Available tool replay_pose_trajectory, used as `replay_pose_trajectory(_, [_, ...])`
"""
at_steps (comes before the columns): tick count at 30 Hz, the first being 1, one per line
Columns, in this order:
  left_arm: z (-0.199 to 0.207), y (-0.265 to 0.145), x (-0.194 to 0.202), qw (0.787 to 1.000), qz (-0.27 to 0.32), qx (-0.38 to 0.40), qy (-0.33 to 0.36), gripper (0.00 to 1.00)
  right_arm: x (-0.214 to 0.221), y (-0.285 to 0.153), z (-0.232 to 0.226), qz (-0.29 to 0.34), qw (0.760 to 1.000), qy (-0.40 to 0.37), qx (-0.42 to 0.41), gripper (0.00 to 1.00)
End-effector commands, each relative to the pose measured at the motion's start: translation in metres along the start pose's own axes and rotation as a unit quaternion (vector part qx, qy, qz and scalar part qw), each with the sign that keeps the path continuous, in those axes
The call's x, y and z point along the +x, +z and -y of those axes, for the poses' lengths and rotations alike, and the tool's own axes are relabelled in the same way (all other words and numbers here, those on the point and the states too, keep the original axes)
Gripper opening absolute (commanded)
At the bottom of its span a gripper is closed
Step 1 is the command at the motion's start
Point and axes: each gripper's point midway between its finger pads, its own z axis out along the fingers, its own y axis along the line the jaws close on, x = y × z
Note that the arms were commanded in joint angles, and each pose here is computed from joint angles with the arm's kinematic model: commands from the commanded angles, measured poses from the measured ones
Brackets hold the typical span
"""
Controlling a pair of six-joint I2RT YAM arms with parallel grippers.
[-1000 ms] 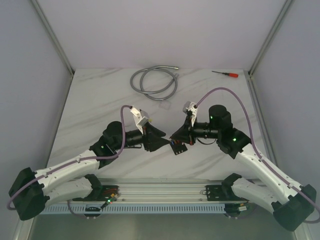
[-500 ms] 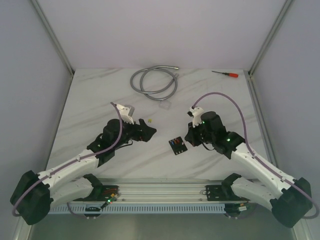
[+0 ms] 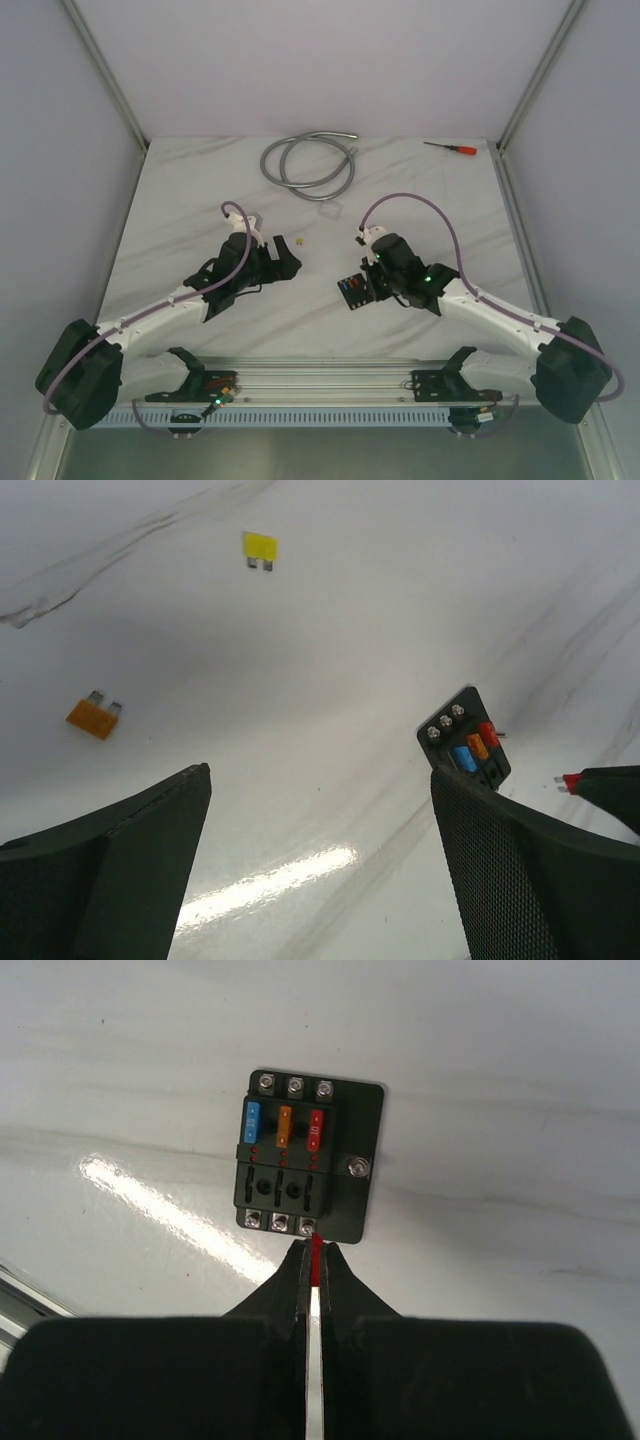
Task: Snap on the fuse box
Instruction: Install the fuse at the fuse box base.
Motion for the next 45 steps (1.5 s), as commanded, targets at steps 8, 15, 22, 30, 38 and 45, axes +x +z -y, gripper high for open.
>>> replay_pose_trajectory(8, [-0.002, 0.002, -0.008, 1.0, 0.003, -0.015, -0.023, 1.0, -0.004, 0.026, -0.011, 0.01, 1.0, -0.001, 0.029, 0.0])
replay_pose_trajectory(15, [-0.003, 0.002, -0.008, 1.0, 0.003, -0.017, -0.025, 1.0, 0.002, 0.035, -0.008, 0.002, 0.999, -0.002, 0.043, 0.0])
replay_pose_trajectory(22, [-0.003, 0.002, -0.008, 0.999, 0.003, -0.018, -0.026, 1.0, 0.002, 0.039, -0.006, 0.006, 0.999, 0.001, 0.052, 0.0])
replay_pose_trajectory(30, [-0.003, 0.003, -0.008, 0.999, 0.001, -0.018, -0.027, 1.0, 0.01, 0.044, -0.002, -0.003, 0.998, 0.004, 0.062, 0.0])
replay_pose_trajectory(38, [-0.003, 0.002, -0.009, 0.999, 0.003, -0.017, -0.028, 1.0, 0.015, 0.046, -0.001, -0.008, 0.998, 0.005, 0.064, 0.0])
replay_pose_trajectory(45, [-0.002, 0.001, -0.009, 0.999, 0.003, -0.015, -0.028, 1.0, 0.02, 0.051, -0.003, -0.015, 0.998, 0.005, 0.057, 0.0])
